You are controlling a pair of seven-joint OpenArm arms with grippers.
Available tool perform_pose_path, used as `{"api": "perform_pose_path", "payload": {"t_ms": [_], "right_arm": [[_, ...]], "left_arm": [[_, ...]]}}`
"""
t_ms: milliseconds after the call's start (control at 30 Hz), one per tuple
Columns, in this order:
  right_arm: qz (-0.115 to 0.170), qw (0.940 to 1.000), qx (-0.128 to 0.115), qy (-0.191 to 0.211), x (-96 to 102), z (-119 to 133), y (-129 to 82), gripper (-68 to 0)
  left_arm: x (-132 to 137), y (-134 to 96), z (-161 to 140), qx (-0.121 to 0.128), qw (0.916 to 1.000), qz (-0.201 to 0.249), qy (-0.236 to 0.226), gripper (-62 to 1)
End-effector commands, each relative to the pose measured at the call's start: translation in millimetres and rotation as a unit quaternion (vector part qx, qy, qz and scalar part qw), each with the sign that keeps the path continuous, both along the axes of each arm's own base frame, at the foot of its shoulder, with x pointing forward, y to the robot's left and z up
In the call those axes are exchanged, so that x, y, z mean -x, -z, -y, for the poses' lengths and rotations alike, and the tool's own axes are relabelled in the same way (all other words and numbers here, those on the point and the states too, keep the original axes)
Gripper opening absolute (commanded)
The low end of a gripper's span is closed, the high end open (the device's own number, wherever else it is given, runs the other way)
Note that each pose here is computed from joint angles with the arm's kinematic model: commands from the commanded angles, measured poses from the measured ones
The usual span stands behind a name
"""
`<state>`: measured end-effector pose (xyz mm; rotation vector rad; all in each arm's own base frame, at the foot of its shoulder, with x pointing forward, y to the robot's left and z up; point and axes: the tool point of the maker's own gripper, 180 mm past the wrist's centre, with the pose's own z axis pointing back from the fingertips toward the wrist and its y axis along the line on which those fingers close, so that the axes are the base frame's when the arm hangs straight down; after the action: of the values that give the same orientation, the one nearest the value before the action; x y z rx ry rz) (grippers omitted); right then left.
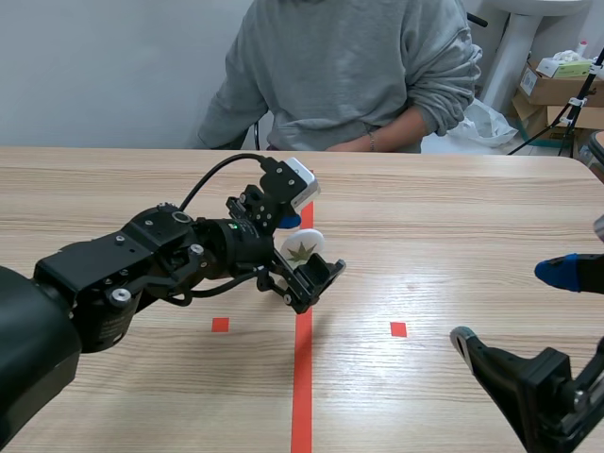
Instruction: Do the leaf sorting experiment
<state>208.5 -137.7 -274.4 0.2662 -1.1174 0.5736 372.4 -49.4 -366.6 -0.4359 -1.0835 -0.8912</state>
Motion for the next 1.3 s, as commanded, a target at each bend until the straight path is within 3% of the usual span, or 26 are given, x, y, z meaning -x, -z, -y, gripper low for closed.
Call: {"api": "perform_pose_path", "payload": {"t_ms": [0, 133, 300, 600, 800, 1000, 1267], "right_arm": [[0.013, 0.9999, -0.004, 0.004, -5.2, 1.2, -6.4, 0.4], [0.013, 0.9999, -0.004, 0.004, -5.2, 1.2, -6.4, 0.4], [0.013, 0.9999, -0.004, 0.004, -5.2, 1.2, -6.4, 0.4], [0.013, 0.9999, -0.004, 0.004, -5.2, 1.2, -6.4, 0.4], [0.013, 0.9999, -0.004, 0.004, -5.2, 1.2, -6.4, 0.4], [0.013, 0.9999, -0.004, 0.004, -5.2, 1.2, -6.4, 0.4], [0.013, 0.9999, -0.004, 0.004, -5.2, 1.2, -6.4, 0.4]], "left_arm": [[-6.3, -11.1, 3.3, 0.008, 0.9998, 0.018, 0.001, -2.8], [-6.1, -9.3, 1.3, 0.007, 0.9998, 0.016, 0.000, -3.0], [-5.9, -8.7, 1.0, 0.003, 0.9998, 0.018, 0.002, -19.4], [-5.9, -9.1, 1.2, 0.003, 0.9998, 0.020, 0.004, -39.4], [-6.2, -11.1, 2.1, 0.008, 0.9997, 0.024, 0.004, -43.4], [-6.4, -12.5, 2.7, 0.011, 0.9996, 0.026, 0.005, -55.1], [-6.9, -13.9, 2.7, 0.015, 0.9995, 0.028, 0.005, -56.9]]}}
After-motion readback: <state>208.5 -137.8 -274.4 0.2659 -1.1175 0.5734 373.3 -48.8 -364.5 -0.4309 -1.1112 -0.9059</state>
